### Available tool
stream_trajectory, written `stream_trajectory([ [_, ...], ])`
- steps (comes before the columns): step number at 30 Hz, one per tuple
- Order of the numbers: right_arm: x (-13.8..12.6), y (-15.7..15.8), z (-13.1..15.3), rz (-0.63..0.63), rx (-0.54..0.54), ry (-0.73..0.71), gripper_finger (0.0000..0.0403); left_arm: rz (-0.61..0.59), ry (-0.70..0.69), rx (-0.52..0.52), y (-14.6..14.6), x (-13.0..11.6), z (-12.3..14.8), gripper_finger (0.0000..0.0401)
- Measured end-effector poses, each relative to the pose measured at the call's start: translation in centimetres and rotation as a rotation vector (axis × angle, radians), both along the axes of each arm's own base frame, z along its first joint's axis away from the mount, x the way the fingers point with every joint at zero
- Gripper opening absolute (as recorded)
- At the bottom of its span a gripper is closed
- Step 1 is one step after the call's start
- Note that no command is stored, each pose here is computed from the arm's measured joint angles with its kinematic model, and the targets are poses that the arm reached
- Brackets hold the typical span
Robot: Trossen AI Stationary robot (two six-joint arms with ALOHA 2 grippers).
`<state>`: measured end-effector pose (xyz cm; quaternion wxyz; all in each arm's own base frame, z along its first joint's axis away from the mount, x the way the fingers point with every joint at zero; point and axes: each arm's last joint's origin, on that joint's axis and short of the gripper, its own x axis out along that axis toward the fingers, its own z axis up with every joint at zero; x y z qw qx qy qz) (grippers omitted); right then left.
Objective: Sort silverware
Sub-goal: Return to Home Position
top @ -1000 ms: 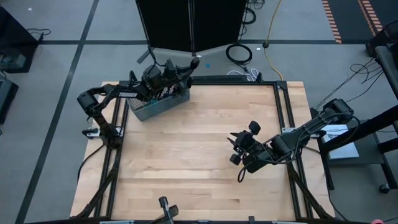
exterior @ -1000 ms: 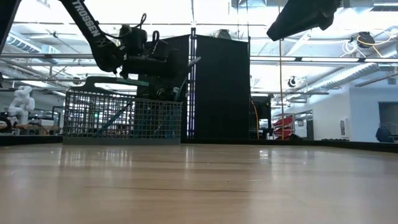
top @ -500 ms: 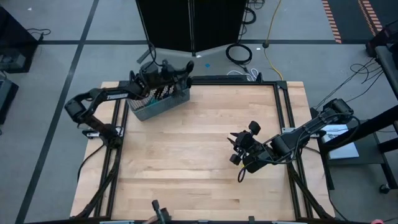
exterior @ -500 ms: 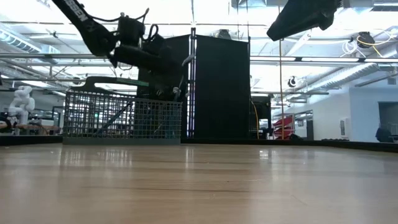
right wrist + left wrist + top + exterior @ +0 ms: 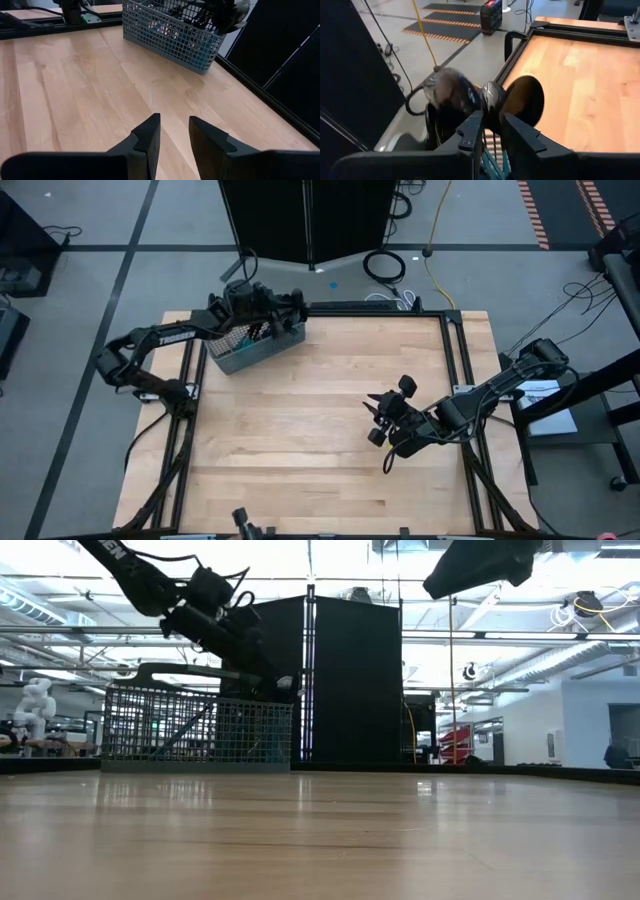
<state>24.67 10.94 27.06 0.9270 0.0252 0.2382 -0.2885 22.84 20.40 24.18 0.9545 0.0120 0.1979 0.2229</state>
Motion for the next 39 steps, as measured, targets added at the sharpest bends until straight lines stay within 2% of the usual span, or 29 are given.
stream_trajectory([
  [3, 0.0, 0.0, 0.0, 0.002, 0.000, -0.002, 0.0098, 0.004, -0.017, -0.001, -0.5, -0.5, 0.8, 0.0074],
  [7, 0.0, 0.0, 0.0, 0.002, 0.000, -0.004, 0.0098, 0.000, -0.087, 0.055, -1.6, -1.7, 3.4, 0.0074],
  [13, 0.1, 0.0, 0.0, 0.005, -0.007, 0.002, 0.0098, -0.105, -0.226, -0.010, -5.1, -3.9, 7.2, 0.0074],
  [16, 0.1, -0.2, 0.0, 0.004, -0.020, 0.011, 0.0098, -0.164, -0.240, -0.047, -7.2, -4.7, 7.9, 0.0074],
  [20, 0.3, -0.7, 0.0, -0.005, -0.021, 0.027, 0.0098, -0.226, -0.253, -0.106, -9.8, -5.4, 6.8, 0.0073],
  [25, 0.7, -1.4, -0.3, 0.001, 0.126, 0.033, 0.0098, -0.306, -0.299, -0.186, -12.7, -6.4, 3.7, 0.0073],
  [28, 1.3, -1.8, -0.7, -0.001, 0.190, 0.047, 0.0098, -0.370, -0.409, -0.239, -14.4, -6.8, 1.1, 0.0073],
  [32, 2.8, -2.6, -0.8, -0.001, 0.121, 0.015, 0.0082, -0.421, -0.580, -0.274, -16.3, -7.2, -1.6, 0.0073],
  [34, 3.8, -3.4, -0.2, 0.046, 0.066, -0.019, 0.0058, -0.448, -0.609, -0.280, -16.7, -7.0, -1.7, 0.0073],
  [36, 4.6, -4.1, 0.9, 0.151, 0.043, -0.061, 0.0022, -0.464, -0.598, -0.279, -16.9, -6.8, -1.5, 0.0073],
  [39, 4.7, -5.6, 2.8, 0.316, 0.024, -0.116, 0.0009, -0.487, -0.588, -0.235, -17.1, -6.5, -1.1, 0.0073],
])
